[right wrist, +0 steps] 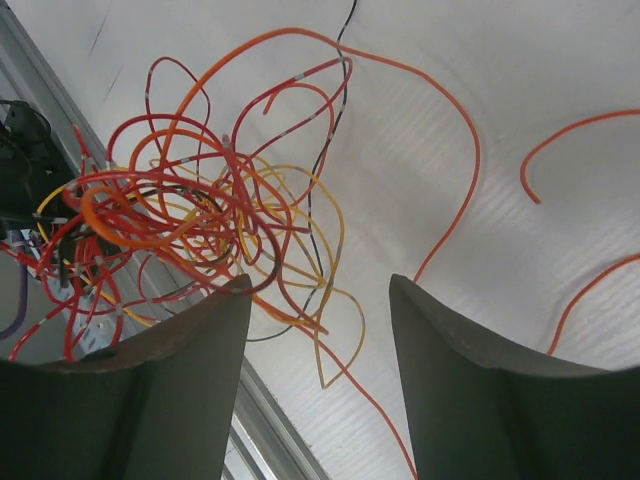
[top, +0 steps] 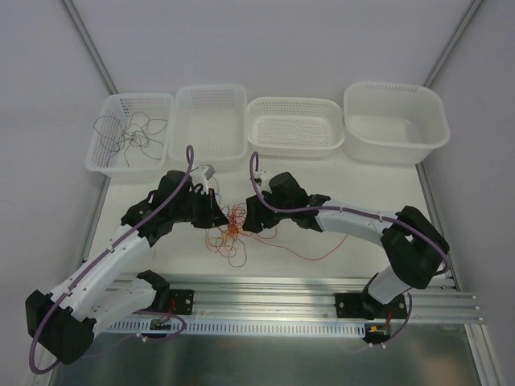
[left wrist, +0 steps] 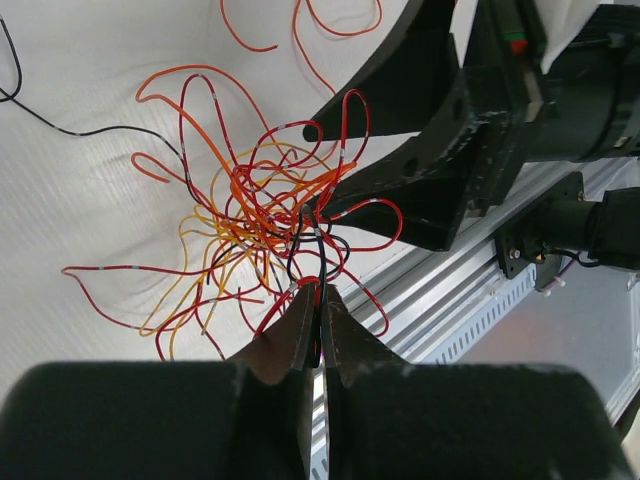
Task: Untangle the cables
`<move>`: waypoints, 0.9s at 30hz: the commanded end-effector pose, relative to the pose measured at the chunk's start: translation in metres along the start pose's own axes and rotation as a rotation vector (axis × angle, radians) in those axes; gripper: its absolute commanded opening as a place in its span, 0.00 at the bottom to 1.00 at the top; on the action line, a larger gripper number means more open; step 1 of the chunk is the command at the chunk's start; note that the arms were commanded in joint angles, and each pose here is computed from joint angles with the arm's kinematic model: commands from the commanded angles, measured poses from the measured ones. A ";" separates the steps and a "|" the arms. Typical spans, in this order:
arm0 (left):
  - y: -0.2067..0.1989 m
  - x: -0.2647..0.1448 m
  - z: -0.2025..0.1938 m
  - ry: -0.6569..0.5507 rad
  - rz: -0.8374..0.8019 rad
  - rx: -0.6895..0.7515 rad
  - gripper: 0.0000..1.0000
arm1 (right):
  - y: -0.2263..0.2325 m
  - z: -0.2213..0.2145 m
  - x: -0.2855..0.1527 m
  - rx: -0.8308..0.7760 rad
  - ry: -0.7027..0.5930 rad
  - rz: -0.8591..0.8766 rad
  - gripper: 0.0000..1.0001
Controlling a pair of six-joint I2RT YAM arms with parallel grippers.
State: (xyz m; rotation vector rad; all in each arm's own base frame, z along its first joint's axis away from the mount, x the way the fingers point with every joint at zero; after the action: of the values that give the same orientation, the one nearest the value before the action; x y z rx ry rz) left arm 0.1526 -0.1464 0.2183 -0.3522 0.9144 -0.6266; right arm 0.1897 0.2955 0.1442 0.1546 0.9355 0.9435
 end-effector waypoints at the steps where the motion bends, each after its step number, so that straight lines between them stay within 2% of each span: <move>1: -0.007 -0.003 0.002 -0.041 -0.036 0.000 0.00 | 0.017 0.018 0.011 -0.030 -0.068 0.097 0.60; 4: -0.008 -0.005 0.003 -0.056 -0.036 -0.006 0.00 | 0.014 0.012 0.018 -0.017 -0.054 0.104 0.53; 5: -0.008 -0.006 0.003 -0.057 -0.033 -0.008 0.00 | 0.013 0.010 0.020 -0.014 -0.054 0.099 0.45; 7: -0.005 -0.006 0.002 -0.070 -0.017 -0.009 0.00 | 0.010 0.008 0.018 -0.011 -0.063 0.083 0.35; 8: -0.002 -0.005 0.000 -0.071 0.001 -0.012 0.00 | 0.010 0.008 0.016 -0.016 -0.066 0.079 0.24; 10: 0.003 -0.005 -0.003 -0.086 0.042 -0.017 0.00 | 0.007 0.011 0.004 -0.024 -0.090 0.043 0.11; 11: 0.013 -0.004 -0.007 -0.092 0.114 -0.035 0.00 | 0.002 0.009 -0.001 -0.024 -0.093 0.019 0.01; 13: 0.024 -0.007 -0.011 -0.107 0.213 -0.060 0.00 | -0.012 0.012 -0.016 0.006 -0.114 -0.029 0.01; 14: 0.037 -0.009 -0.016 -0.106 0.334 -0.091 0.00 | -0.018 0.011 -0.029 0.030 -0.140 -0.043 0.01; 16: 0.052 -0.015 -0.019 -0.123 0.461 -0.130 0.00 | -0.045 0.014 -0.051 0.107 -0.180 -0.114 0.01; 17: 0.058 -0.018 -0.021 -0.129 0.513 -0.161 0.00 | -0.047 0.019 -0.071 0.123 -0.240 -0.123 0.01; 18: 0.066 -0.024 -0.025 -0.138 0.578 -0.176 0.00 | -0.069 0.014 -0.085 0.204 -0.250 -0.187 0.01; 23: 0.092 -0.036 -0.027 -0.179 0.666 -0.302 0.00 | -0.095 0.014 -0.155 0.357 -0.381 -0.338 0.01; 27: 0.094 -0.031 -0.027 -0.141 0.663 -0.303 0.00 | -0.090 0.016 -0.194 0.398 -0.460 -0.395 0.01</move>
State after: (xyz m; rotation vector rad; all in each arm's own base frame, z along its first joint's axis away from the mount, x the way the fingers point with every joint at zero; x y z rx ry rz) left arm 0.1576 -0.0676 0.1872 -0.4030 0.8493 0.0450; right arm 0.2205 0.1184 0.2199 0.4817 0.6542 0.4402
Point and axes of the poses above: each gripper's point midway between its finger pads, its own x axis out along the fingers, its own y axis along the line the jaws close on, z = x × y, the point moved 8 cm from there along -x, back along the fingers, and after that the axes turned 2 degrees about x, right-handed, at the moved point
